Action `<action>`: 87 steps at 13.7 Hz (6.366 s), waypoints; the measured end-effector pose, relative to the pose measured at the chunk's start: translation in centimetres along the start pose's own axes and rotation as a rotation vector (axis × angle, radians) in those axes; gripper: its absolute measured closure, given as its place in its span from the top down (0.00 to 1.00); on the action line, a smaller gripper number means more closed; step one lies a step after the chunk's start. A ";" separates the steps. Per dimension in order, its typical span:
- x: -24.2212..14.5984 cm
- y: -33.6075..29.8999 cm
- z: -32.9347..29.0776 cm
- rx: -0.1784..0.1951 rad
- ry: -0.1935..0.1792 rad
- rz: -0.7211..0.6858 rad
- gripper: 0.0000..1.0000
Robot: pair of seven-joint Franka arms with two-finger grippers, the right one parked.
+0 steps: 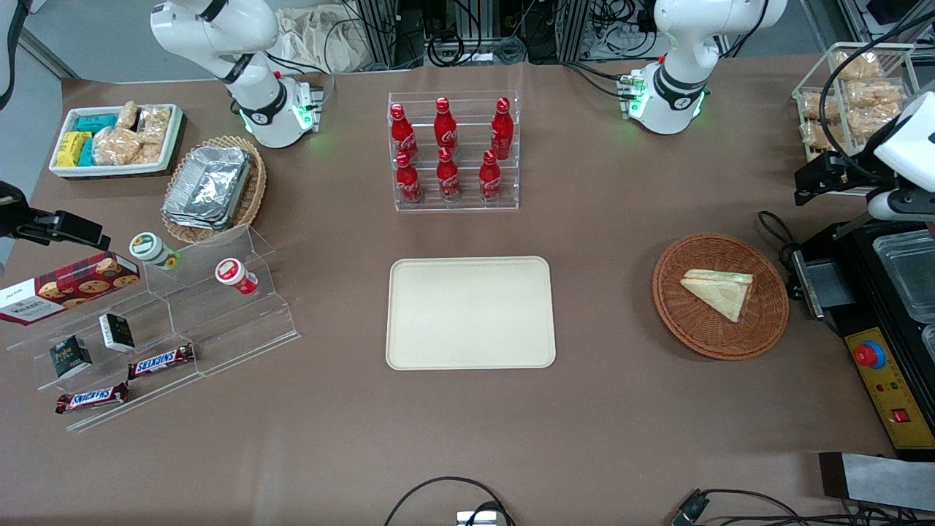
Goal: Place sandwich from basket to tray
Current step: 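Move the left gripper over the wrapped sandwich in the wicker basket, then lower the left gripper and close it on the wrapped sandwich, then lift the sandwich out of the basket with the left gripper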
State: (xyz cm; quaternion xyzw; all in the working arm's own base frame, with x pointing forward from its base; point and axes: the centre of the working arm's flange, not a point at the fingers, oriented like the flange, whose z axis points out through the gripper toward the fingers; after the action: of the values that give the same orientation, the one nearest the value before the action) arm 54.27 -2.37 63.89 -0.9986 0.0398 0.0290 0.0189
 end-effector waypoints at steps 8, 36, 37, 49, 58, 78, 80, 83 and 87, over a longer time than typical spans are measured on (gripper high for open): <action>1.6 -0.4 4.0 -0.006 -0.081 -0.055 1.00; 0.9 -3.3 34.0 -0.066 0.073 -0.741 1.00; 0.8 -3.2 34.5 -0.068 0.074 -0.755 1.00; 0.0 -3.1 39.1 -0.091 0.122 -0.829 1.00; -0.1 -3.1 39.9 -0.089 0.112 -0.828 0.35; -0.9 11.6 26.2 -0.042 0.119 -0.140 0.19; -0.9 13.8 25.4 -0.047 0.135 -0.100 0.19; -0.9 17.1 24.3 -0.061 0.155 -0.051 0.16; -0.6 22.2 23.6 -0.102 0.160 -0.052 0.16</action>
State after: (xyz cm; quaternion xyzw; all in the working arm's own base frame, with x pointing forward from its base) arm 50.59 -23.47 39.57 -0.9981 0.0134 -0.0491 -0.0346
